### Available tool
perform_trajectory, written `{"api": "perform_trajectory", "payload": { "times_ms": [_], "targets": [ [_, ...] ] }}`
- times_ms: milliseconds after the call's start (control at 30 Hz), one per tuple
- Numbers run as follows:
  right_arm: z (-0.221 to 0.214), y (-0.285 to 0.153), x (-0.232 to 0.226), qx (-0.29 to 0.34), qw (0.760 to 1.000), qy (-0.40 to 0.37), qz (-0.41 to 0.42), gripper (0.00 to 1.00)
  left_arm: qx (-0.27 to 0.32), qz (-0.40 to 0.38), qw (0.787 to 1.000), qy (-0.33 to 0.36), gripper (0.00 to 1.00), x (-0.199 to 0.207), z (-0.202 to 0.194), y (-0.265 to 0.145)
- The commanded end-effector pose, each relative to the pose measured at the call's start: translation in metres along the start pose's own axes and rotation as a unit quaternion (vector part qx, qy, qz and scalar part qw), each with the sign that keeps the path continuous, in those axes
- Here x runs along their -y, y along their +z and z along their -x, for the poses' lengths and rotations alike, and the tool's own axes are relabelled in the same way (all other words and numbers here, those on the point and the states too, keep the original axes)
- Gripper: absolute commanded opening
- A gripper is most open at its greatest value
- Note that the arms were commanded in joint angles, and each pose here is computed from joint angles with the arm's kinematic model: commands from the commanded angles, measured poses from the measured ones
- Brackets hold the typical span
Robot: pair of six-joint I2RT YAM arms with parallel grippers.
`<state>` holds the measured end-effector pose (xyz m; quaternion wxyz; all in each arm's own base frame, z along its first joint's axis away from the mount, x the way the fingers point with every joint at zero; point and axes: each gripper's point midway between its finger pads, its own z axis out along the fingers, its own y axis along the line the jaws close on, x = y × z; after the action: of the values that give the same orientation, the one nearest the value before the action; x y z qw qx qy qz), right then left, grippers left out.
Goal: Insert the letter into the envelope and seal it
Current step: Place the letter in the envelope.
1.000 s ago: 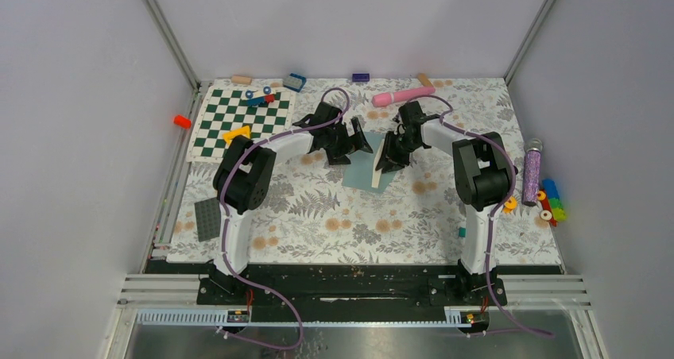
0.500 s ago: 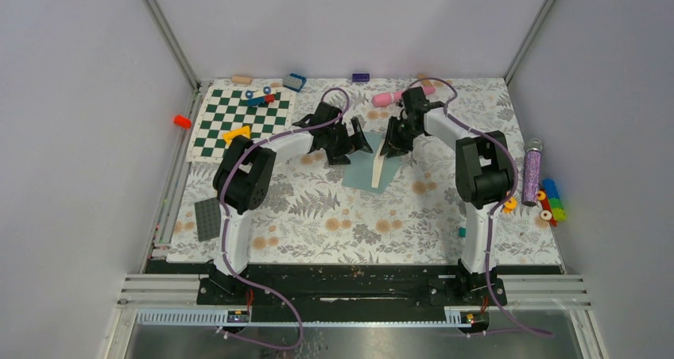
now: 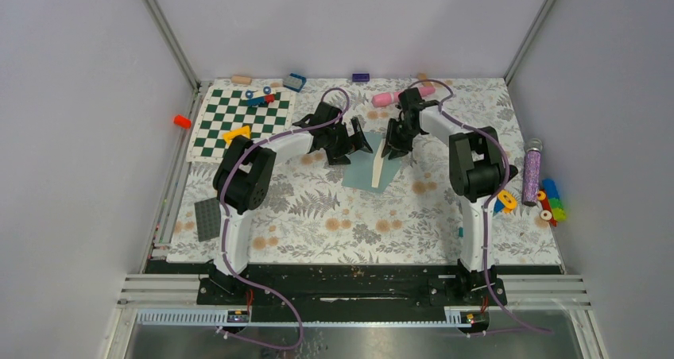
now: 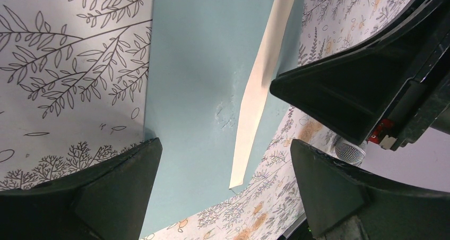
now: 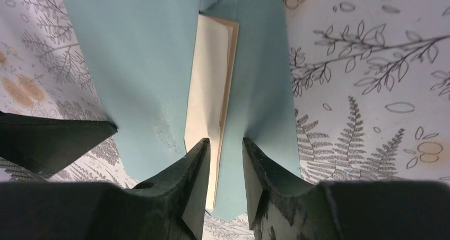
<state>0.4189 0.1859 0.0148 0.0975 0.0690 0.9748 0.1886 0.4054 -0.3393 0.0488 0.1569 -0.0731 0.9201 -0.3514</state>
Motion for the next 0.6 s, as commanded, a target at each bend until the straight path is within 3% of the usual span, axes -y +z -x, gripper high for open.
{"api": "perform_trajectory", "payload": {
  "times_ms": [0, 567],
  "targets": [
    [0.014, 0.000, -0.002, 0.009, 1.000, 0.000, -0.009, 0.37, -0.014, 0.067, 0.998, -0.012, 0.99, -0.040, -0.012, 0.000],
    [0.026, 0.006, -0.016, 0.014, 1.000, 0.009, 0.006, 0.38, -0.017, 0.064, 0.998, -0.012, 0.99, -0.039, -0.013, 0.001]
  ]
}}
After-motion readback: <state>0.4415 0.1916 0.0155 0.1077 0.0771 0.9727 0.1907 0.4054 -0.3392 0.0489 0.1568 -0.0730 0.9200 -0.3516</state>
